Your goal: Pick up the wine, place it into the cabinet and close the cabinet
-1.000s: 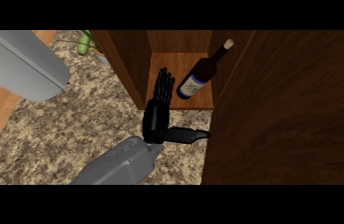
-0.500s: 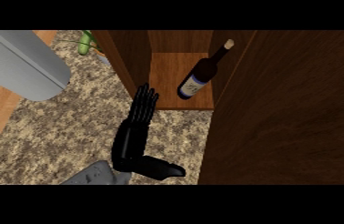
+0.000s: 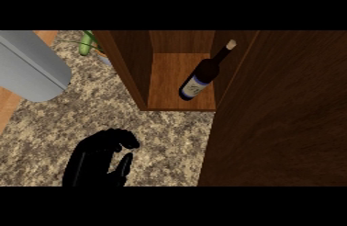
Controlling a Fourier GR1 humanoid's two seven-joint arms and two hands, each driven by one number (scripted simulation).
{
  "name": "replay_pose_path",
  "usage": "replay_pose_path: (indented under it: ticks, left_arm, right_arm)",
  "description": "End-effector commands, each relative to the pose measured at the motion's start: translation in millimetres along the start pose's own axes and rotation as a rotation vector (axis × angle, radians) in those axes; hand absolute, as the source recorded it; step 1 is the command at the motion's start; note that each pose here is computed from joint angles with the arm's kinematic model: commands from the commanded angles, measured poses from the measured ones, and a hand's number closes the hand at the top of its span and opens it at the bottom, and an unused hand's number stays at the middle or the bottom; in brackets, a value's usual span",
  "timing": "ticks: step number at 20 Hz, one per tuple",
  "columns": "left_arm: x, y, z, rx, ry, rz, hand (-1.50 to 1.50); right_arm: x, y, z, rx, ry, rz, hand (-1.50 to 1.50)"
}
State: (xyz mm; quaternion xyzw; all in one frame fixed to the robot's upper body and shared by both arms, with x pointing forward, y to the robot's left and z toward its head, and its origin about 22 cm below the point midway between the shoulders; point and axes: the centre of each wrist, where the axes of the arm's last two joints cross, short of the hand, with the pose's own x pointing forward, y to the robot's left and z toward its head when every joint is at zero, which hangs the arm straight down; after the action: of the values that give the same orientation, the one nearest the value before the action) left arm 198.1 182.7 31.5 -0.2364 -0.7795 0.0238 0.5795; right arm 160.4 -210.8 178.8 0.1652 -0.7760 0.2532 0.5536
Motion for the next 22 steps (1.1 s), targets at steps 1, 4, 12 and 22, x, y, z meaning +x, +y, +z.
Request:
replay_pose_path:
  ticks: [1, 4, 12, 22]
  left_arm:
    - [28.3, 18.0, 9.0, 0.003, -0.007, 0.001, 1.50]
    - [42.8, 36.3, 34.9, 0.005, 0.003, 0.000, 1.50]
    - [67.6, 68.0, 61.3, 0.093, -0.037, -0.010, -1.50]
    - [98.4, 117.3, 89.5, 0.180, -0.049, -0.017, -1.50]
  right_arm:
    - [20.7, 16.8, 21.2, 0.115, -0.036, -0.081, 1.50]
    - [26.0, 33.6, 9.6, 0.156, -0.063, -0.112, 1.50]
    - [37.5, 82.3, -9.6, 0.333, -0.057, -0.172, 1.50]
    - [32.3, 145.1, -50.1, 0.386, 0.018, -0.130, 1.50]
